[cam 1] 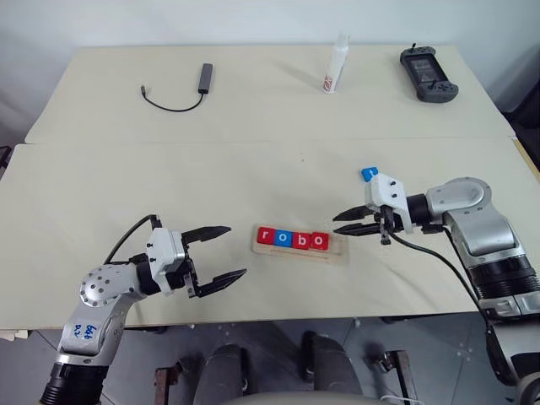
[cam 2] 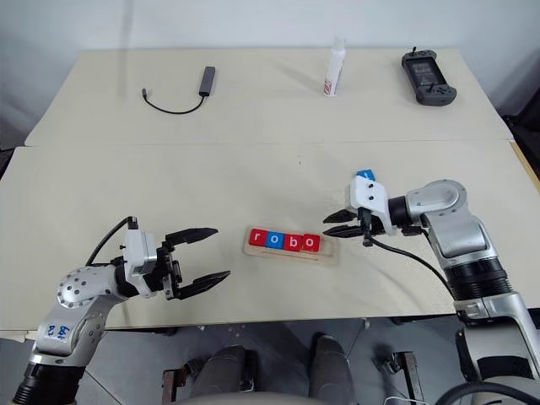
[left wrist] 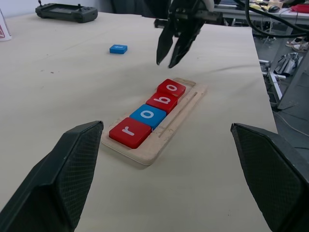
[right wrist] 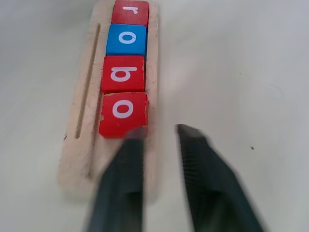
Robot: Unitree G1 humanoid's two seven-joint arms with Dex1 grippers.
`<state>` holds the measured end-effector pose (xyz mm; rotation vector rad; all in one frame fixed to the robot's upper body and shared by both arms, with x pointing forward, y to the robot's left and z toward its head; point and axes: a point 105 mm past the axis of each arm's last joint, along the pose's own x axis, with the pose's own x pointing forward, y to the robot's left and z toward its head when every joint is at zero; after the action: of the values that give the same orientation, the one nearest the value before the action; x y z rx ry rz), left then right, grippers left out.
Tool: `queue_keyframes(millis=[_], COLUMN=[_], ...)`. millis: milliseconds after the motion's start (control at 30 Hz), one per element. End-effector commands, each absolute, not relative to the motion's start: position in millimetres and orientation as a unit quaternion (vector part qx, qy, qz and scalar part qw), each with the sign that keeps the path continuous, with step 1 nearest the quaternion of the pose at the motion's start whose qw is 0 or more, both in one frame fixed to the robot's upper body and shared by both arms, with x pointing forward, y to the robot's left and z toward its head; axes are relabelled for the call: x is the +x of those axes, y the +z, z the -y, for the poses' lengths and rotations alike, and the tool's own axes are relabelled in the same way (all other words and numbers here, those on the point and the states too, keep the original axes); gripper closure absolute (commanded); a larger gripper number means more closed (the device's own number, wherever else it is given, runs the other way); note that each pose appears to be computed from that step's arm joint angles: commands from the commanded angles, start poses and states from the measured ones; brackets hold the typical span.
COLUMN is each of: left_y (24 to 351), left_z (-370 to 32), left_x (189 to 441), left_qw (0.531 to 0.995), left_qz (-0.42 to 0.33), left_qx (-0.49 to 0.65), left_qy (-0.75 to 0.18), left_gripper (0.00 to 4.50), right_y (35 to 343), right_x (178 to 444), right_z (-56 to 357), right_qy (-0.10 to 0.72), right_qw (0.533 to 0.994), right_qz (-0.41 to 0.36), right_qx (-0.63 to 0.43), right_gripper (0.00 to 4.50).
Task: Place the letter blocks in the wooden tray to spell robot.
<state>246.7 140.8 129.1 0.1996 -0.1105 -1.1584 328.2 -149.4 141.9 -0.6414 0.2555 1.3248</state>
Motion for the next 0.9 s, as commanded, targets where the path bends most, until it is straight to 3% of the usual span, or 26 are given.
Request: queue_keyframes(millis=[33, 333, 633, 900], left_y=[135.4, 136.9, 136.3, 135.3], left_z=[-139.0, -139.7, -140.7, -140.5], left_x=[246.8, 248.3, 249.0, 250.3], left_qw=[0.827, 0.829, 0.830, 0.828], left_qz=[0.069, 0.068, 0.068, 0.067], left_qx=[0.101, 0.105, 0.104, 0.103], left_qy=[-0.550, -0.545, -0.544, -0.547], left_gripper=[0.00, 0.00, 0.00, 0.00], right_y=[140.0, 133.2, 148.0, 128.8], right_x=[329.5, 316.4, 318.2, 312.9], right_z=[145.4, 134.7, 150.9, 157.1], right_qy=[0.600, 0.631, 0.603, 0.586], right_qw=[0.731, 0.706, 0.727, 0.731], right_qz=[-0.106, -0.109, -0.102, -0.149], right_qx=[-0.308, -0.303, -0.311, -0.315], right_gripper=[4.48, 4.48, 4.48, 4.48])
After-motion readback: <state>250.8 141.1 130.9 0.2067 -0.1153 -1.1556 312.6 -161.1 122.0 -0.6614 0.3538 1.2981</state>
